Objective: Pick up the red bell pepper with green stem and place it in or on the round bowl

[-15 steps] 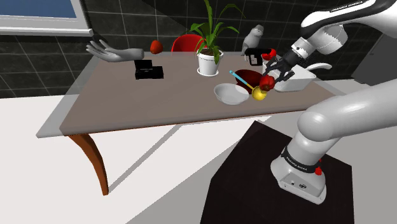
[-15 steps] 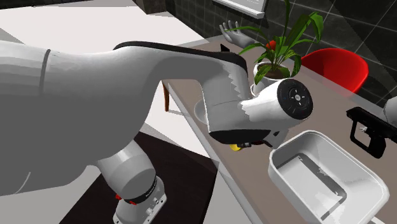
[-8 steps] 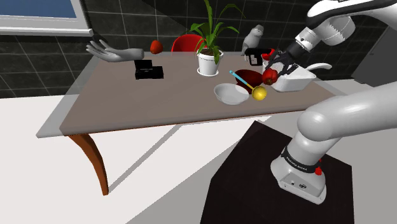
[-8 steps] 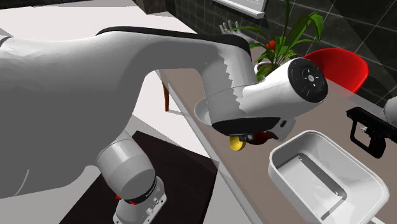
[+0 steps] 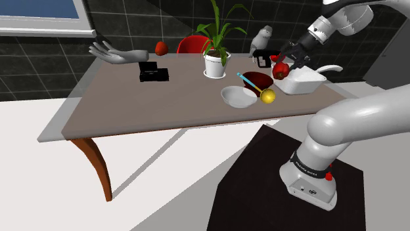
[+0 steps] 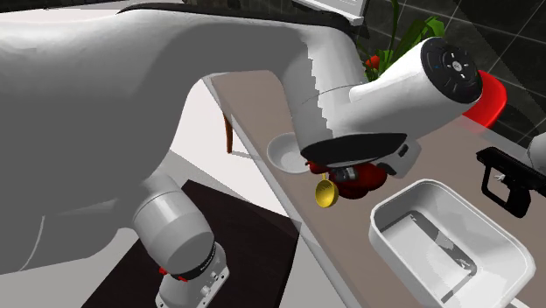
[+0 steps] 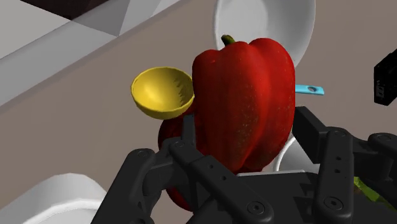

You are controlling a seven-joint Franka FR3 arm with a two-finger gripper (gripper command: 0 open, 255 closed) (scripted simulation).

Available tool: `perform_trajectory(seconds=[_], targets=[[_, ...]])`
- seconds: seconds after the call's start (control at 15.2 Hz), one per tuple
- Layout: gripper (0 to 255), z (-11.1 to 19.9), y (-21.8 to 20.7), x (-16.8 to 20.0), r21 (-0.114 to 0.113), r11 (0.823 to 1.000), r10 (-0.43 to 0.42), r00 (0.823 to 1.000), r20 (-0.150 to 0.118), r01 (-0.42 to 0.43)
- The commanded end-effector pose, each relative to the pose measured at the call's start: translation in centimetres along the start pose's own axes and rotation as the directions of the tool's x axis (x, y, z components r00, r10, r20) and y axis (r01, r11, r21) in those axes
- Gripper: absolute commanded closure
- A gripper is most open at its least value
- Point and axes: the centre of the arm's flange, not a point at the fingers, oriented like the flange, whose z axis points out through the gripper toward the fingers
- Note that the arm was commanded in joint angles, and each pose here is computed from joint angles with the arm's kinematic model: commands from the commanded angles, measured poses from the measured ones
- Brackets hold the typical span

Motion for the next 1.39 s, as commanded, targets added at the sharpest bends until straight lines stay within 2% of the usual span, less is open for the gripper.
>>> perform_trajectory(seconds=[0.0,0.66,1.32], targets=[[255,0.0,-0.9,1.8,0.0,1.0,0.0,1.0,0.0,0.0],[255,1.1,-6.4,14.2,0.0,1.0,0.0,1.0,0.0,0.0],[255,5.7,-3.9,14.2,0.0,1.0,0.0,1.0,0.0,0.0]])
